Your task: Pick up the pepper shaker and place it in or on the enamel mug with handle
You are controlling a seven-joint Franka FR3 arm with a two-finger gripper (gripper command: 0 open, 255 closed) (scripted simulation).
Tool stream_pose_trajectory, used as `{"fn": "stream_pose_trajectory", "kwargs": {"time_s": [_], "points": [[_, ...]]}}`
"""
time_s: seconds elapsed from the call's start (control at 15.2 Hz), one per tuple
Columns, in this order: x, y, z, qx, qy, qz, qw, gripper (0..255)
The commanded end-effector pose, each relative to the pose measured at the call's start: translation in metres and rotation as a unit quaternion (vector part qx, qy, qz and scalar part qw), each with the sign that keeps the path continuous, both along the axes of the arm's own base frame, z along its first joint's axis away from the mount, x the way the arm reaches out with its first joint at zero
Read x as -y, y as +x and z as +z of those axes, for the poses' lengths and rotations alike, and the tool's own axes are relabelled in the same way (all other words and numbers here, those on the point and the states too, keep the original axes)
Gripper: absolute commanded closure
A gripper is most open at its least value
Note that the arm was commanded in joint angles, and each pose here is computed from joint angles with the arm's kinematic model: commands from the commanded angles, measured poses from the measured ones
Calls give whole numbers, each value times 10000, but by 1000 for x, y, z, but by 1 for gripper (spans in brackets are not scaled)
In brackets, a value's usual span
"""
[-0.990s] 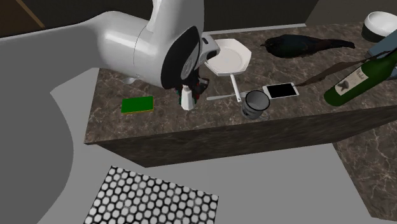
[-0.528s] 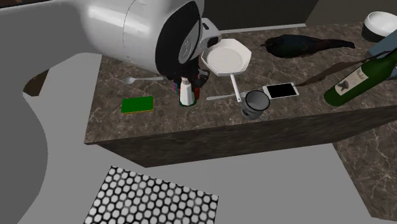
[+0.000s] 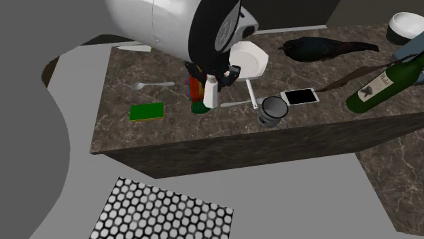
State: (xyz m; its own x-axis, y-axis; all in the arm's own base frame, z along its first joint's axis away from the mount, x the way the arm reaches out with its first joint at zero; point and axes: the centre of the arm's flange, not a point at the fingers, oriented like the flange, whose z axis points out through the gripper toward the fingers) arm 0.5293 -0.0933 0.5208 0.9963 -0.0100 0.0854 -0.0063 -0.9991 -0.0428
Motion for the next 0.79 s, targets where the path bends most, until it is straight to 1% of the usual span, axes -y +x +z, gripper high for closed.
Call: {"fn": "stream_pose_trajectory", "kwargs": {"time_s": [0.0, 0.73], "points": [[26, 5, 4, 0, -1, 5, 10000, 255], [165, 44, 15, 0, -1, 5, 10000, 255]]}}
